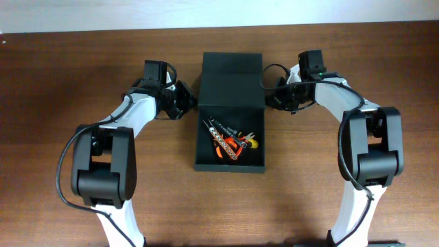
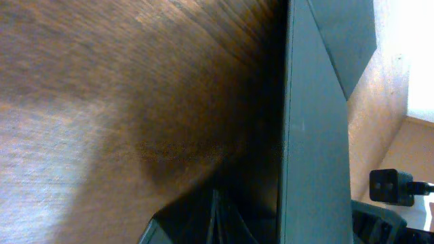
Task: Pack container
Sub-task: 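Grip the lid edges with both grippers and tilt it forward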
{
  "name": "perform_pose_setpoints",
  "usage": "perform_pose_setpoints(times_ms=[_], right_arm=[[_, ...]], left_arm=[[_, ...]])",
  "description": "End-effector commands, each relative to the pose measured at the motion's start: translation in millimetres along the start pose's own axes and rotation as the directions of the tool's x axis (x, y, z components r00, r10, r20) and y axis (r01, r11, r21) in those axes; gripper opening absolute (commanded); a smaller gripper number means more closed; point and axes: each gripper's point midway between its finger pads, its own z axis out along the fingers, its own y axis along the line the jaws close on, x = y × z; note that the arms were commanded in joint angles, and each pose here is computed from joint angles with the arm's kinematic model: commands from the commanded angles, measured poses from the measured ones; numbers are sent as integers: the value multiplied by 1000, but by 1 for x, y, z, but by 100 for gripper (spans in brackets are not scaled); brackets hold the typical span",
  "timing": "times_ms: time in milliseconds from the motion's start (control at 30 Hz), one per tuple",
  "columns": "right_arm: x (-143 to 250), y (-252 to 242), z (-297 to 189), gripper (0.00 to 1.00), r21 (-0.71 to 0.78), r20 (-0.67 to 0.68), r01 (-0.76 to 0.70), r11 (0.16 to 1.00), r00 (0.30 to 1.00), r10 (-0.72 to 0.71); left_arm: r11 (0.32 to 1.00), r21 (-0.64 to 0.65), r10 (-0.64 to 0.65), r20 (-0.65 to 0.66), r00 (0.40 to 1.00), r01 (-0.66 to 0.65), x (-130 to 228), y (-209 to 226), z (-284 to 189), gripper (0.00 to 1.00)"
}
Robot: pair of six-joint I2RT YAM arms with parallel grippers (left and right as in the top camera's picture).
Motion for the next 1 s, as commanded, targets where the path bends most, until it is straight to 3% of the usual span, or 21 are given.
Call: perform_pose_setpoints(times_ms=[0,267,433,967], right_arm=[[-1,11,4,4,-31,-9,6,999,1000,-6],[-13,25,3,4,-84,39,75,994,997,-72],[-18,41,1,4,-145,71,187,971,981,-179],[-17,79,-17,4,-262,157,472,842,881,-445]], left_arm=[[999,41,-34,-49,998,36,3,-3,14,2],[993,116,-12,-54,998,19,-2,-15,21,2],[966,234,117,-27,993,-107,-10,-47,13,2],[888,282,379,3,925,-364,-13,-86,-9,2]])
